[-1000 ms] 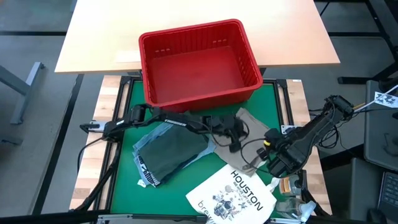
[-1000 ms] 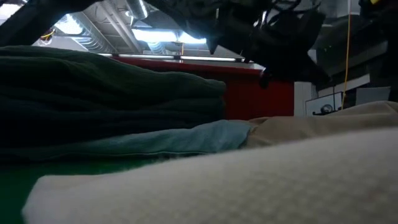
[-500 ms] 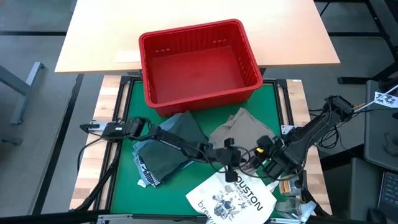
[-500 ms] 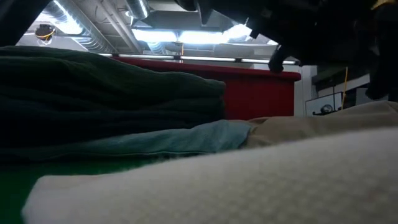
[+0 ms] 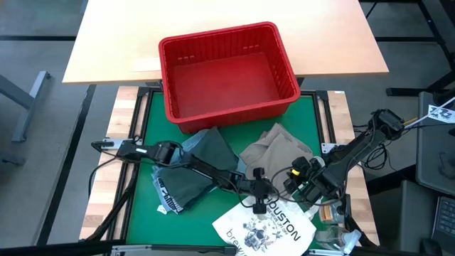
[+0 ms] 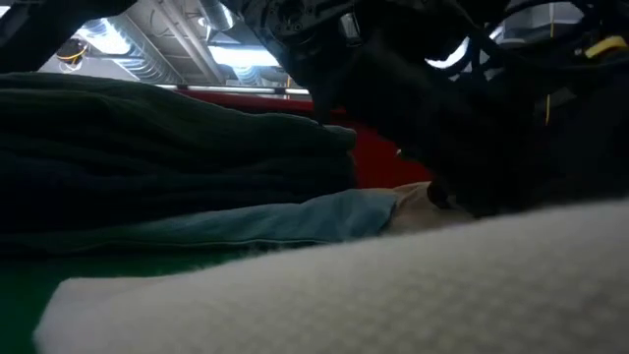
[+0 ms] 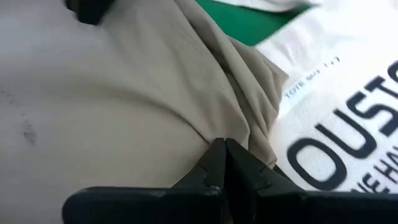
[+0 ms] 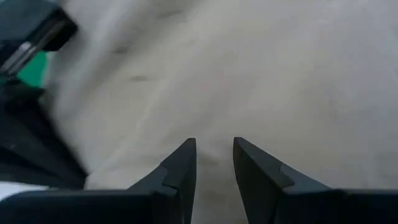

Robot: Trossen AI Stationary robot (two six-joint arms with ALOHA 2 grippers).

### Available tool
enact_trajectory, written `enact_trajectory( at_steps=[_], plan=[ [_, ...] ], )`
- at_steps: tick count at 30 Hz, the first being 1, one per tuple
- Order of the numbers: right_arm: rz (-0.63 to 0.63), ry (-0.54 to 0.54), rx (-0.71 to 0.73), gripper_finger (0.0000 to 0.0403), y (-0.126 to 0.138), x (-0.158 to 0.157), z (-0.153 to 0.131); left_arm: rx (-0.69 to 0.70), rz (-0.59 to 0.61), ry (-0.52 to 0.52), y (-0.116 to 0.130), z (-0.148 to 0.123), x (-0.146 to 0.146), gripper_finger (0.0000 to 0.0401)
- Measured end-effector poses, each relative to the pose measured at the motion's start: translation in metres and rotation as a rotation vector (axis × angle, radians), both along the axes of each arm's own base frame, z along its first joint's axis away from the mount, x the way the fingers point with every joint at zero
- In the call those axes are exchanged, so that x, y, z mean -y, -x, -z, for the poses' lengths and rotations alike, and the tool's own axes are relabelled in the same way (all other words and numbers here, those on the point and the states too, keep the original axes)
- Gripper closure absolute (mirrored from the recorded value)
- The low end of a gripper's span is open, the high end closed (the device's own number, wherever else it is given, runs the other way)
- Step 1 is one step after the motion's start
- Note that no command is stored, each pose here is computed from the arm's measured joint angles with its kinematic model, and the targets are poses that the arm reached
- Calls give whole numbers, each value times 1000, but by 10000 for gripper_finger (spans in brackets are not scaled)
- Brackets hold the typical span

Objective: Fold Laundry from Bin
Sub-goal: Stack the light brown shorts on top of the dark green shirt

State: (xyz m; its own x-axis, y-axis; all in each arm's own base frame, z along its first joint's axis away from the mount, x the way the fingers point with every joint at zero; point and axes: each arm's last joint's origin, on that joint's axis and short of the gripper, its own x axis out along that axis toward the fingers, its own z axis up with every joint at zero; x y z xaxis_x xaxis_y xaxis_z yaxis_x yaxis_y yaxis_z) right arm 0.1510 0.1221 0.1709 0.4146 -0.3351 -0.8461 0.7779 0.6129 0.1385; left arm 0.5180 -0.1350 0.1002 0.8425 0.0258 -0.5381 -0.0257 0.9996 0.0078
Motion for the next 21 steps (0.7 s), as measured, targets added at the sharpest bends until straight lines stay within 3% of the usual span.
enact_trajectory(
  at_steps=[8, 14, 17, 21],
  plan=[
    [46, 25, -29, 297, 9, 8, 13, -3, -1, -21, 2, 4, 7, 401],
    [39, 69, -74, 297, 8, 7, -2, -3, 0, -21, 2, 2, 7, 401],
    [22, 105, -111, 297, 6, 6, -18, 13, 4, -14, 3, -14, 7, 401],
    [-113, 131, -167, 297, 1, 0, -40, 71, 6, 4, 5, -47, 7, 401]
  ],
)
